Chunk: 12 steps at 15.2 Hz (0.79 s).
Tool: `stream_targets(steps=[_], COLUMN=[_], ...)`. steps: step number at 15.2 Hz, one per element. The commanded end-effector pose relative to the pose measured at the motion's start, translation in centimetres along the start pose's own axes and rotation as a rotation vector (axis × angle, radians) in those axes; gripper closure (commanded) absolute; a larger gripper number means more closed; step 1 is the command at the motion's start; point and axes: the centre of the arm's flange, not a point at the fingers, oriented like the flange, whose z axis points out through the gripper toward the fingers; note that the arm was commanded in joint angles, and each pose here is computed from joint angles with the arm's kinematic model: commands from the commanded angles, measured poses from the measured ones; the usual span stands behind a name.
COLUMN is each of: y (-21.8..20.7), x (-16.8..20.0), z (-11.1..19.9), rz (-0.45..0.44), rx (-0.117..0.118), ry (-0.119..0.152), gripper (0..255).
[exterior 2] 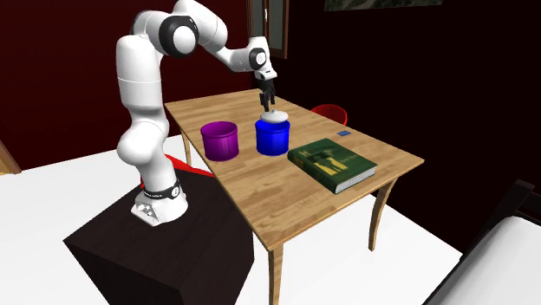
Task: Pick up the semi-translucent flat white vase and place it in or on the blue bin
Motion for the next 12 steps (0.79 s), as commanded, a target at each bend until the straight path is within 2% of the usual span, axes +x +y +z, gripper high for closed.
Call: stream_targets(steps=[1,2,3,11,12], y=[0.0,0.0,0.0,-0.07,-0.32], x=[0.0,0.0,0.0,0.06,-0.13], z=[0.01,0.01,0.01,-0.08,-0.55], rz=[0.0,0.0,0.0,0.0,-0.003], rx=[0.0,0.0,0.0,0.0,0.01], ry=[0.0,0.0,0.0,0.0,0.004], gripper=[0,0,255,255,255])
